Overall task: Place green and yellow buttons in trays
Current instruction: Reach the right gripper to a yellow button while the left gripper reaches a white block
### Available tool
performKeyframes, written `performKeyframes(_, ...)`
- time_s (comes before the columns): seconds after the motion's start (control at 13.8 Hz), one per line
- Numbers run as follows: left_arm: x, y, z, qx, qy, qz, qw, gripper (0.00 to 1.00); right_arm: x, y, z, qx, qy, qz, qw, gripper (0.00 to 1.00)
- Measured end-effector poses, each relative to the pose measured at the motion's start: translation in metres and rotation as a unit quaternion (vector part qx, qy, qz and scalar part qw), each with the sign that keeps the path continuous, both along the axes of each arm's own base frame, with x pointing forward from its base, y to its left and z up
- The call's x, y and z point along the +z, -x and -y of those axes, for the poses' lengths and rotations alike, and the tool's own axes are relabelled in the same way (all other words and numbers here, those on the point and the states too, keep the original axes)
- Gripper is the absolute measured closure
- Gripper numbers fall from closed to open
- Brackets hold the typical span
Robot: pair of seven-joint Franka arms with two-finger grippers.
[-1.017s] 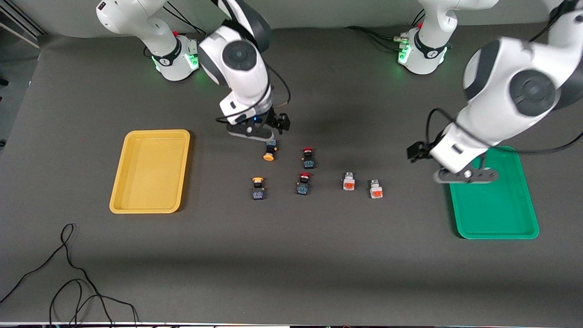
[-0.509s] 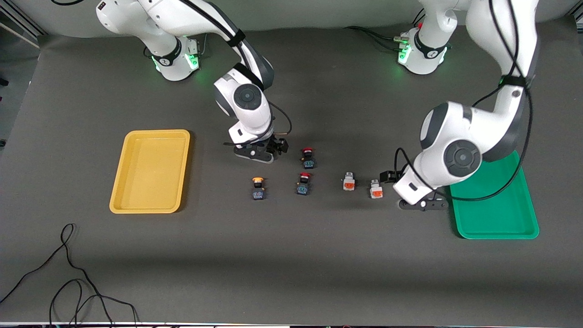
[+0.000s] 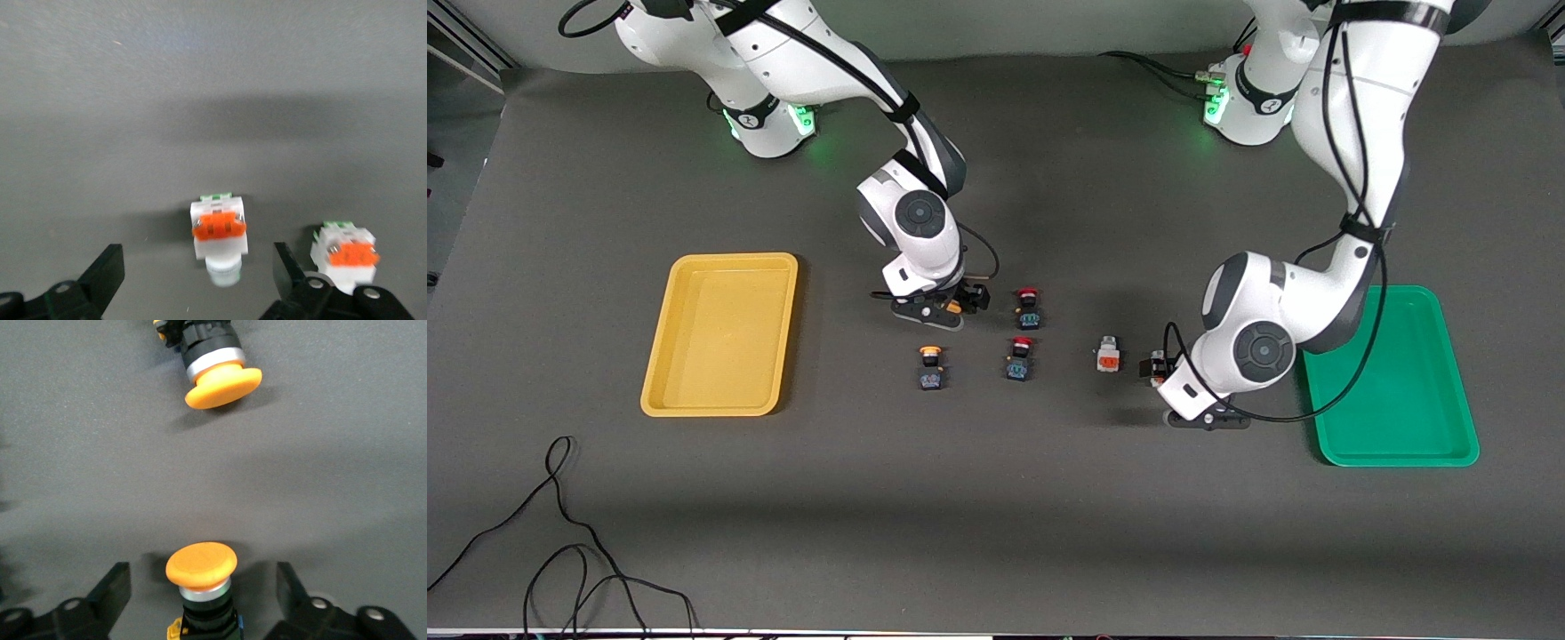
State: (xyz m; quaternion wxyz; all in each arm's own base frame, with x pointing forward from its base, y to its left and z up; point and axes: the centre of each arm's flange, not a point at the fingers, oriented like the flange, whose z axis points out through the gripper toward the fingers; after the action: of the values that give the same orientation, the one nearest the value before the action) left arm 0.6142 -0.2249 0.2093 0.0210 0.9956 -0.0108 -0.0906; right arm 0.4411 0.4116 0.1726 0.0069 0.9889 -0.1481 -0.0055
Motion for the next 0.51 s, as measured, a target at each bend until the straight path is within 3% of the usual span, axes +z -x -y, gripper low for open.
performKeyframes(0.07,-0.012,0.001,0.001,0.0,0.0,-0.001,1.0,0.0,0.001,0.0,0.0,0.0,-0.001,0.001,1.0,0.07)
performKeyframes(0.29,-0.037,0.003,0.006,0.0,0.003,0.001,1.0,0.07,0.002,-0.001,-0.001,0.0,-0.003,0.003,1.0,0.41)
performKeyframes(0.44,-0.037,0.003,0.006,0.006,0.001,0.002,1.0,0.3,0.003,-0.003,-0.002,0.0,-0.004,0.005,1.0,0.62)
performKeyframes(0.51,-0.034,0.002,0.005,0.015,-0.001,0.001,1.0,0.44,0.006,-0.005,-0.003,0.0,-0.006,0.006,1.0,0.62)
